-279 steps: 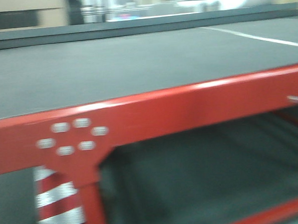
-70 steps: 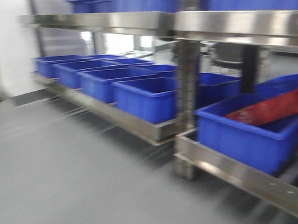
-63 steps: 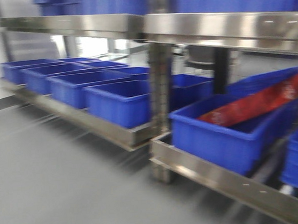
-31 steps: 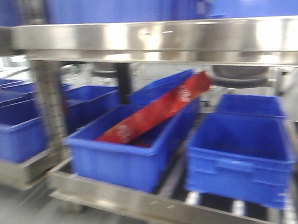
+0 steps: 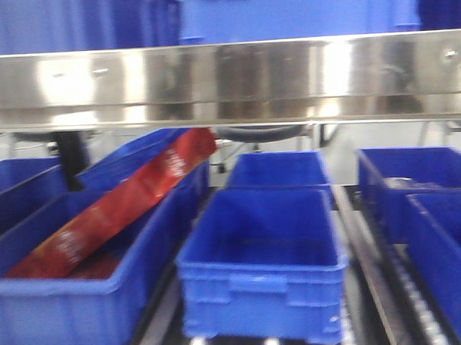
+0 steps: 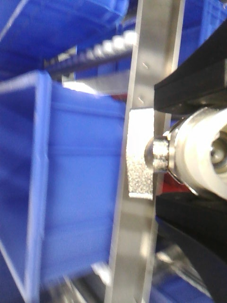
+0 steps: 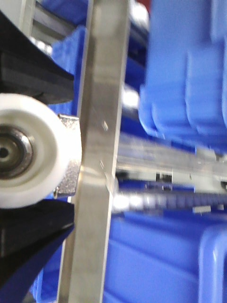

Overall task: Place valve from conveyor to right shelf box
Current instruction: 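Extend both grippers over an empty blue bin on the shelf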

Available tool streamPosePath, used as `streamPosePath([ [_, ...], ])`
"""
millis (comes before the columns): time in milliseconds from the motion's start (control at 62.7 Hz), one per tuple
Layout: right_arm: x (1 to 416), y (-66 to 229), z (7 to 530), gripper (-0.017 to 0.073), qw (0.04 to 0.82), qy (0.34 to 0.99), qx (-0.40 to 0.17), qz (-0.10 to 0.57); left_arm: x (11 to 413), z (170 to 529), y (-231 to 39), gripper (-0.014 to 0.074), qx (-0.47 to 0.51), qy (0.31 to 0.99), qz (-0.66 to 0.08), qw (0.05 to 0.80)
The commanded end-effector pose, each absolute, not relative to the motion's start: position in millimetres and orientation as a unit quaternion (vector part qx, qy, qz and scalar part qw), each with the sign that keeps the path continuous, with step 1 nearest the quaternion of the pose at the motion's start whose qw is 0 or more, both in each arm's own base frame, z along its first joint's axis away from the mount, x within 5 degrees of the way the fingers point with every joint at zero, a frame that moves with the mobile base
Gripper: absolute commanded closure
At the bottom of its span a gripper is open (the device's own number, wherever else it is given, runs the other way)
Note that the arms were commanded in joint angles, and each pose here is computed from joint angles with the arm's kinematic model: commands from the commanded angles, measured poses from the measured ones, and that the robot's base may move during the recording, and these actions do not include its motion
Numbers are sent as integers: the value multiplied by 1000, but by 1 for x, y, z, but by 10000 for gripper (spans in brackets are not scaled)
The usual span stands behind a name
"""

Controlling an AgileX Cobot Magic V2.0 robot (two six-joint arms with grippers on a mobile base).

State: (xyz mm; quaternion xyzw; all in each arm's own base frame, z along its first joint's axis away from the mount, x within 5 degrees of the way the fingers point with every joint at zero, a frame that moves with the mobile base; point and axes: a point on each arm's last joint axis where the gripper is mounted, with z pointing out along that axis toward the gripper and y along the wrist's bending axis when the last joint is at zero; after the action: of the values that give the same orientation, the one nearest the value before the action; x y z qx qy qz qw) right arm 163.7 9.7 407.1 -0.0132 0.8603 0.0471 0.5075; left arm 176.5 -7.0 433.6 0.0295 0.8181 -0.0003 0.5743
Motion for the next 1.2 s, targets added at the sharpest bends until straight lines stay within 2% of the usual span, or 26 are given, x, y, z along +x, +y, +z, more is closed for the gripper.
streamPosePath([
  [0,163,8,417,725,545,837,-10,44,175,444,-8,705,29,794,-3,607],
  [1181,163,8,417,725,545,837,-10,44,175,444,-8,705,29,794,-3,607],
])
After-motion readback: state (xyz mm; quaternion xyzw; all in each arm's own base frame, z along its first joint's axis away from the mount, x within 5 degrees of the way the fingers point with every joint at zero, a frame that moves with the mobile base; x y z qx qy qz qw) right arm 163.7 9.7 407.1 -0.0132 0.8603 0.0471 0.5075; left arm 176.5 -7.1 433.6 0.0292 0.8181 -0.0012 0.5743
